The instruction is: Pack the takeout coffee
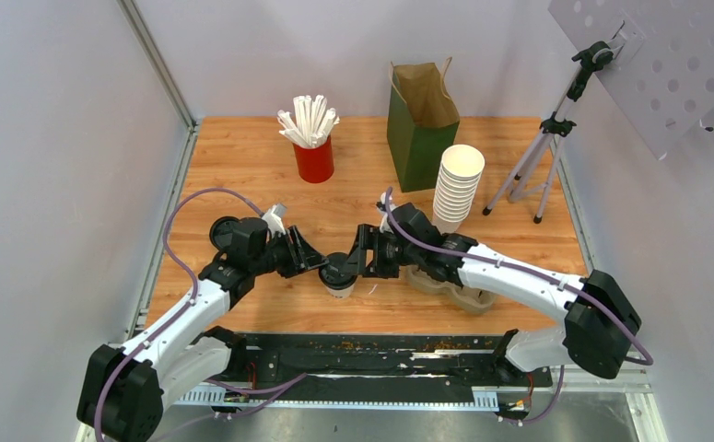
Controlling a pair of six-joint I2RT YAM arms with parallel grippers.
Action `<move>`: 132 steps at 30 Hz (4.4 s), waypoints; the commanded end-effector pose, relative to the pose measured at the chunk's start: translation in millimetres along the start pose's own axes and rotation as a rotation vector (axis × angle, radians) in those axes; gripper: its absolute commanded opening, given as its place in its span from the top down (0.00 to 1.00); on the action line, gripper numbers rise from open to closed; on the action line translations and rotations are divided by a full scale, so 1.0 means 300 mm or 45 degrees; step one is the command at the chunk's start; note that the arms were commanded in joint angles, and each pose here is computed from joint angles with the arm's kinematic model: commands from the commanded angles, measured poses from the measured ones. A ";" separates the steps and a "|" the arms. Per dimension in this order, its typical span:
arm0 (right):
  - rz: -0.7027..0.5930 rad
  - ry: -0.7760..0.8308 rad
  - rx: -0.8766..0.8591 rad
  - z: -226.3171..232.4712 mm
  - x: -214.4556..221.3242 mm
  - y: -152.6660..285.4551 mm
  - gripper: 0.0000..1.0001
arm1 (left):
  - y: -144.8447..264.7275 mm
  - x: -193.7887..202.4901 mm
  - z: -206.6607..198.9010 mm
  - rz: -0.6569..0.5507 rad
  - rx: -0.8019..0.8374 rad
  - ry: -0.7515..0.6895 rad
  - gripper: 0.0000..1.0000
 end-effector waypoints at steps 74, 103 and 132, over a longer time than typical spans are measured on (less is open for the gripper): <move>-0.067 0.170 0.089 -0.052 -0.048 -0.006 0.49 | -0.022 0.016 0.009 0.090 0.016 -0.076 0.58; -0.065 0.282 0.058 -0.033 -0.145 0.049 0.65 | -0.007 -0.055 -0.076 0.063 0.132 -0.121 0.52; -0.811 0.810 0.466 0.191 -0.352 0.590 0.01 | 0.357 -0.184 -0.126 -0.095 -0.531 -0.454 0.00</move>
Point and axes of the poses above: each gripper's point midway between its finger pads, its own y axis back along the fingers, its own z axis along the line the jaws close on, x = y × z, the point moved 8 cm from there along y, back along the fingers, and after that the axes turned 10 degrees about -y, right-handed, at the moved point
